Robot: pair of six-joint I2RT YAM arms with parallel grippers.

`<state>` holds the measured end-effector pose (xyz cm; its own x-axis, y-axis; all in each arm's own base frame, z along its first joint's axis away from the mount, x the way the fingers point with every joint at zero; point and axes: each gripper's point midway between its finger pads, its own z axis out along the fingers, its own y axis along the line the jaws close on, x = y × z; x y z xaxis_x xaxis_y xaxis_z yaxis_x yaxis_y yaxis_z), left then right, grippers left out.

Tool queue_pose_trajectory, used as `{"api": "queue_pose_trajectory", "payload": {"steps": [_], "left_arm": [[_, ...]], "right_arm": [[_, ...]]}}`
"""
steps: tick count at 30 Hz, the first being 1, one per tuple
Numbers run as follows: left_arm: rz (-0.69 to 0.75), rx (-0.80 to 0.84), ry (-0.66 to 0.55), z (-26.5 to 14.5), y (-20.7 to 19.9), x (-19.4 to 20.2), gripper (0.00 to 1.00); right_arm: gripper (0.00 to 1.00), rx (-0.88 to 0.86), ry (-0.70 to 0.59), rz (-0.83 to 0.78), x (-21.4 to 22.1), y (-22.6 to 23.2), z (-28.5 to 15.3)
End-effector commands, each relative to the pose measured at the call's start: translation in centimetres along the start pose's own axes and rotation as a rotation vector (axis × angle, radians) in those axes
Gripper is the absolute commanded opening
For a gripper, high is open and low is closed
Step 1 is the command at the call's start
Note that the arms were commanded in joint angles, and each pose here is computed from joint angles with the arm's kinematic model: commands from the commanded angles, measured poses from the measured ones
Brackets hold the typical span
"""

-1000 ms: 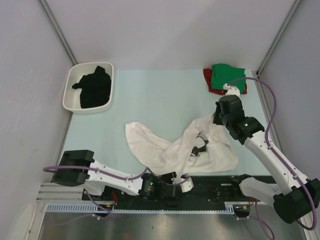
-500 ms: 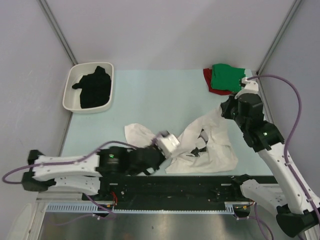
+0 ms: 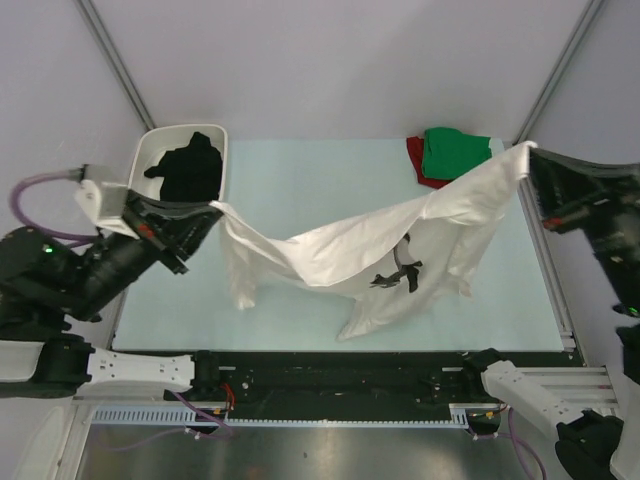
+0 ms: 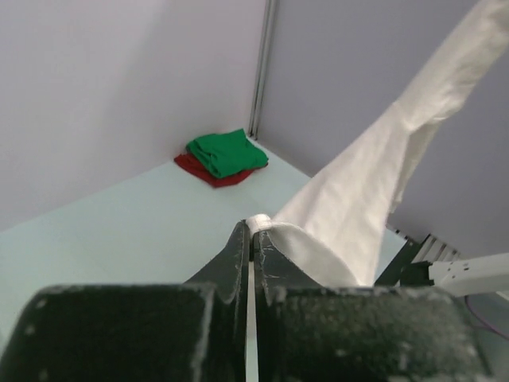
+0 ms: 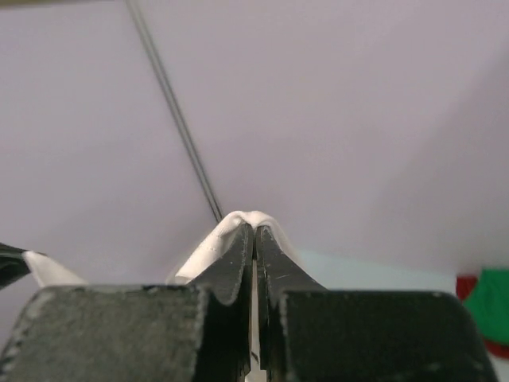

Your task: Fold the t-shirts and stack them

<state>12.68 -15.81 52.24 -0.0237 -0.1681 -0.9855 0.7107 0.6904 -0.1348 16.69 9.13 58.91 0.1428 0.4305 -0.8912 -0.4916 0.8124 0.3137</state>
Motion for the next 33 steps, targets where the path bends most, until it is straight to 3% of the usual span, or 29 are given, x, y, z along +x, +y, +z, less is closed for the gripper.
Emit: {"api": "queue_pose_trajectory", "payload": {"steps": [1,5,10,13,17,21,25,33], "left_arm": [[0.039,0.061,-0.098,-2.3,0.8,-3.4,0.00],[-0.019,0.112,-0.254,-5.3,1.8,-8.0,0.00],[-0.092,0.193,-0.460,-9.9,3.1,-12.7,0.00],[-0.110,0.219,-0.529,-11.9,3.8,-14.0,0.00],[-0.111,0.179,-0.527,-12.0,4.7,-13.8,0.01],[-0.087,0.103,-0.453,-9.3,4.6,-11.5,0.03],[-0.059,-0.017,-0.351,-5.7,4.8,-6.7,0.02],[-0.062,-0.142,-0.140,0.0,2.9,7.6,0.00]], "right_arm": [[0.00,-0.196,-0.206,-0.080,-8.8,5.4,-5.3],[0.00,-0.231,-0.333,-0.116,-13.3,7.1,-8.2],[0.00,-0.335,-0.408,-0.126,-15.5,9.5,-10.2],[0.00,-0.347,-0.413,-0.122,-15.4,9.7,-10.3],[0.00,-0.333,-0.384,-0.102,-14.8,9.4,-8.8],[0.00,-0.265,-0.312,-0.082,-12.4,7.6,-5.5],[0.00,-0.146,-0.175,-0.050,-6.3,3.7,-0.7],[0.00,0.095,0.041,-0.003,7.1,-4.5,3.7]]}}
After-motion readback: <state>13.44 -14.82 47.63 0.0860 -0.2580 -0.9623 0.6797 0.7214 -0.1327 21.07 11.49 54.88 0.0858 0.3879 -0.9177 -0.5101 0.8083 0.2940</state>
